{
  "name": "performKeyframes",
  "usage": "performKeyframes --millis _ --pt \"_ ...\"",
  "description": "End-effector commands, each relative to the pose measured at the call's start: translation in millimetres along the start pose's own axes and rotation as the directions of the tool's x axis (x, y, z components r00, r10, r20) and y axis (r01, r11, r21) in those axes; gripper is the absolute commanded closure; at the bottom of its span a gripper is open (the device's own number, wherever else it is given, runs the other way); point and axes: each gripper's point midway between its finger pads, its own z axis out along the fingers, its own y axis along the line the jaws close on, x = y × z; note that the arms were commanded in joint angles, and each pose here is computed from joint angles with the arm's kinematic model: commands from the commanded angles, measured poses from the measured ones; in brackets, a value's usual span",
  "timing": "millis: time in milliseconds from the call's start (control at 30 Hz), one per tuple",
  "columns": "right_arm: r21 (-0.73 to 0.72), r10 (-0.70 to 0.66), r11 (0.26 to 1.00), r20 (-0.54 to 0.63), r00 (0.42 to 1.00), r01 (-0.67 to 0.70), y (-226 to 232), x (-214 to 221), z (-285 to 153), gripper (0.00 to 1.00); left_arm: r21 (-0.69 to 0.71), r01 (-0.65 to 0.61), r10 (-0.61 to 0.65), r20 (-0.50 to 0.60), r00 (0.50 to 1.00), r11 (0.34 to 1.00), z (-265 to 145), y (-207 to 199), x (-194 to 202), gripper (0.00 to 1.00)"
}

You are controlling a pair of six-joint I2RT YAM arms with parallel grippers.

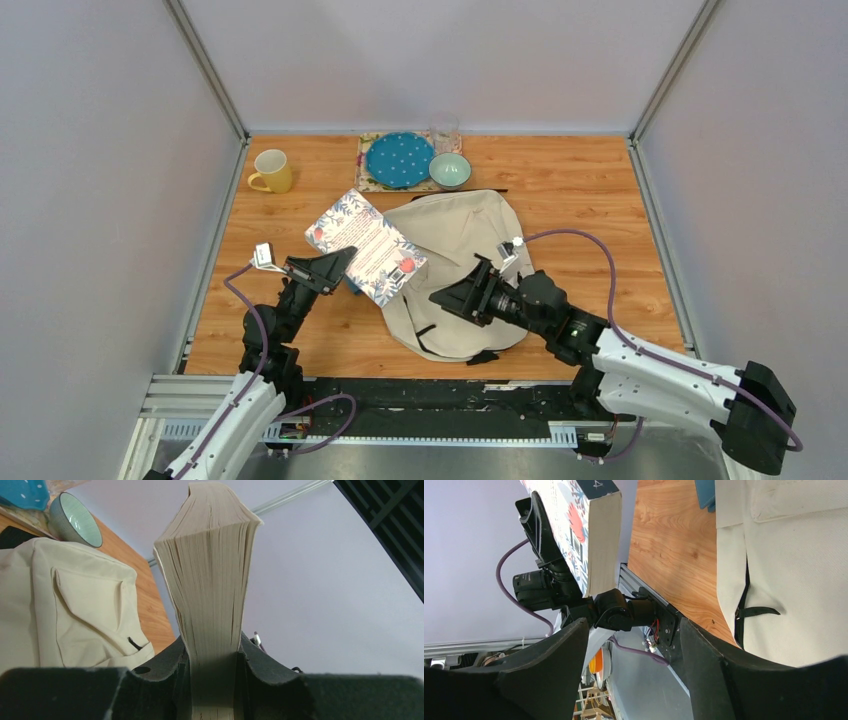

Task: Pack the student bag
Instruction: Pick up the book from the center of the board.

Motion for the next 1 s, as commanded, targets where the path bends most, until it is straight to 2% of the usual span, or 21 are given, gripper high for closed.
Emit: performKeyframes --millis 0,433,600,967 --pt "-0.117 -0.005 0.993 0.032 0.999 0.009 40 -11 13 0.29 0.158 0.012 -0.023 0.069 0.997 0.987 -1 -44 -17 1.00" --pt "-0.249 -0.009 0.968 0.073 0.997 0.027 77 -22 38 0.28 0.143 0.047 -0.057 0.068 0.996 0.989 -3 -35 -15 1.00" --pt "-0.235 0.007 0.972 0.041 0.999 0.003 74 -17 55 0.28 0.151 0.060 -0.073 0.081 0.994 0.987 -4 -35 -17 1.00" --pt "-0.362 -0.008 0.932 0.040 0.999 0.022 97 -17 88 0.28 0.159 0.114 -0.127 0.075 0.989 0.981 -11 -24 -11 1.00"
